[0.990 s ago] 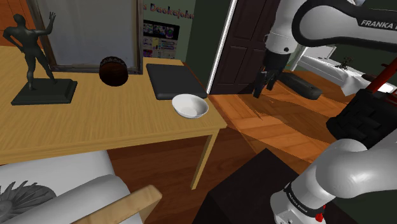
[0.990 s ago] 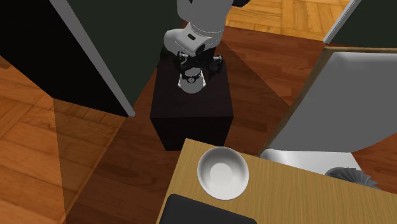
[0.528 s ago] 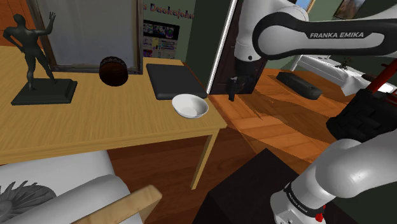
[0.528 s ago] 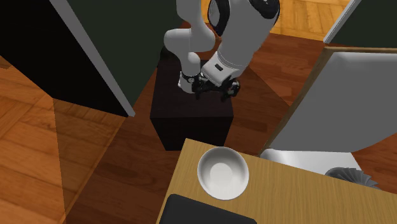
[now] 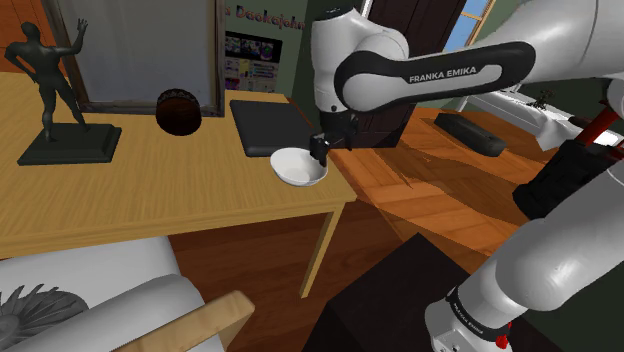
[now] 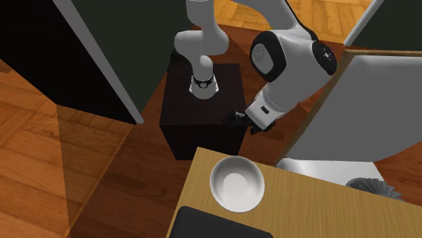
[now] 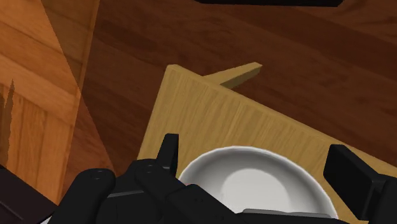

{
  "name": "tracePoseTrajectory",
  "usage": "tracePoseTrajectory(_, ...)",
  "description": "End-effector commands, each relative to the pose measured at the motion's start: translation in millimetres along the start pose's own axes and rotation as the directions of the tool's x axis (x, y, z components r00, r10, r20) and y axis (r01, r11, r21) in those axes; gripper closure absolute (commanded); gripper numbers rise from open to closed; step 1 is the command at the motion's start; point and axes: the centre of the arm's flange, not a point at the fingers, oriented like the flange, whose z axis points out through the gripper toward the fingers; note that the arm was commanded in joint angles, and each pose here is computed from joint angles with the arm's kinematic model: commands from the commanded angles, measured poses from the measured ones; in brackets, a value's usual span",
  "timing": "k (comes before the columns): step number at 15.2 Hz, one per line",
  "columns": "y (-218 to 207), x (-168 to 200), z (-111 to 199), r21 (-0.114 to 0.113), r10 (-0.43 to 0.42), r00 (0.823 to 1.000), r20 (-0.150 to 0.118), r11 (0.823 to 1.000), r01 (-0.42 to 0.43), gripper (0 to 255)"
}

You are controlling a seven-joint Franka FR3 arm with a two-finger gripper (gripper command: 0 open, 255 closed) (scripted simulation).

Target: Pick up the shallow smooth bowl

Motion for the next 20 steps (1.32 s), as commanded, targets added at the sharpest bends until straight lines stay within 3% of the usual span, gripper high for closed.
tracePoseTrajectory(1, -17.6, 23.1, 8.5, -0.026, 0.008, 1.0, -0.001, 1.0, -0.008, 0)
tracePoseTrajectory(13, -129.0, 142.5, 68.3, -0.183, 0.041, 0.999, -0.007, 0.982, -0.041, 0)
tracePoseTrajectory(20, -141.8, 146.3, 99.3, -0.186, 0.041, 0.999, -0.007, 0.982, -0.042, 0)
